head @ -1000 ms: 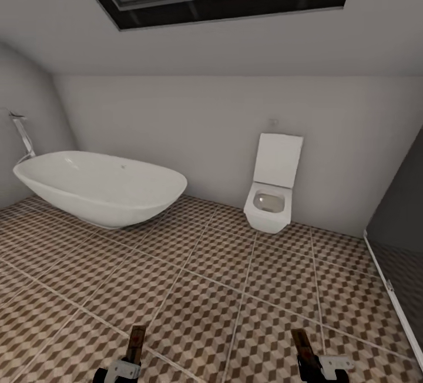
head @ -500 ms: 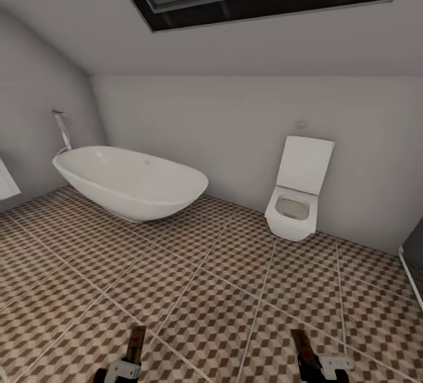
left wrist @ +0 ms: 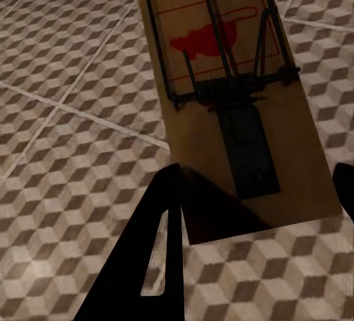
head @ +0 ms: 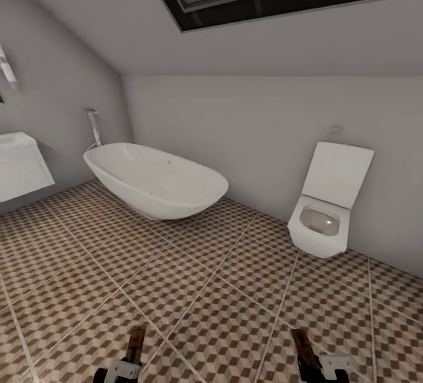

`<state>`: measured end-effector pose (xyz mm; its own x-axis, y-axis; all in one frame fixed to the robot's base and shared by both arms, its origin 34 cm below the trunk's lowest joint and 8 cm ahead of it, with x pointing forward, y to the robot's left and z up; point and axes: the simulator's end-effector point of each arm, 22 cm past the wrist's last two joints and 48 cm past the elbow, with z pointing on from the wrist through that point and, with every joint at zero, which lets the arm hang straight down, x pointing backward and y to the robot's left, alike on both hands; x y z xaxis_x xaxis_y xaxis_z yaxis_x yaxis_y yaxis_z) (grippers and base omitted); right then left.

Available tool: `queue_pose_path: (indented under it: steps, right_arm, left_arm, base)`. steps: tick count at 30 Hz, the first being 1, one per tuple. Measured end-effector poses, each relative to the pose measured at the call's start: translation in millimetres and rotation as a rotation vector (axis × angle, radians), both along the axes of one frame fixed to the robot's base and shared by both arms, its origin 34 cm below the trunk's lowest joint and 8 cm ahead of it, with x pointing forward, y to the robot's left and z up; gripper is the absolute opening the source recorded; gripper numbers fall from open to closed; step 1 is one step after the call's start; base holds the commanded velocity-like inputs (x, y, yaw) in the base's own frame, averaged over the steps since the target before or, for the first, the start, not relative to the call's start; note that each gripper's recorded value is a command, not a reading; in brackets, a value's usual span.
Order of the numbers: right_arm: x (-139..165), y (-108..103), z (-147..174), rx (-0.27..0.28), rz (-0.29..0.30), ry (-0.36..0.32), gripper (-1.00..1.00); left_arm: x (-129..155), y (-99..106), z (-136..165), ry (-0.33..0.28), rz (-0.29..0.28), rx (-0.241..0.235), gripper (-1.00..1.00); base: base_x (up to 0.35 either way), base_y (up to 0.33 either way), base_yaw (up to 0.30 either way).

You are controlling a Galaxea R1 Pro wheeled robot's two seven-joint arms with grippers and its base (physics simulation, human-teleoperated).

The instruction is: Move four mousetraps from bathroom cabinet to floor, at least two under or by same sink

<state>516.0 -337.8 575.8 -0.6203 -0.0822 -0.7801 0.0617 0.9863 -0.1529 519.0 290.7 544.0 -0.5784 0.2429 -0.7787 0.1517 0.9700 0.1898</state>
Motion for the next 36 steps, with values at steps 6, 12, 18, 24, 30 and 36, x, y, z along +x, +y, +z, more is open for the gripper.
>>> queue_pose_path:
  steps: [6, 12, 18, 24, 30, 36]
  right_arm:
    - [0.1, 0.0, 0.1, 0.000, 0.000, 0.000, -1.00]
    - [0.0, 0.0, 0.0, 0.000, 0.000, 0.000, -1.00]
    - [0.0, 0.0, 0.0, 0.000, 0.000, 0.000, -1.00]
    - [0.1, 0.0, 0.1, 0.000, 0.000, 0.000, -1.00]
    - [0.1, 0.0, 0.2, 0.000, 0.000, 0.000, -1.00]
    - [0.0, 0.0, 0.1, 0.000, 0.000, 0.000, -1.00]
  left_arm:
    - [0.0, 0.1, 0.0, 0.000, 0.000, 0.000, -1.00]
    - [0.1, 0.0, 0.1, -0.001, 0.000, 0.000, -1.00]
    - [0.1, 0.1, 0.2, -0.001, 0.000, 0.000, -1.00]
    - [0.1, 0.0, 0.2, -0.001, 0.000, 0.000, -1.00]
    - [0.1, -0.1, 0.3, -0.001, 0.000, 0.000, -1.00]
    - [0.1, -0.1, 0.3, -0.001, 0.000, 0.000, -1.00]
  base:
    - [0.202, -0.003, 0.261]
    - [0.203, 0.006, 0.261]
    - [0.209, 0.097, 0.261]
    - [0.221, 0.083, 0.261]
    - [0.253, 0.011, 0.261]
    - [0.266, 0.001, 0.261]
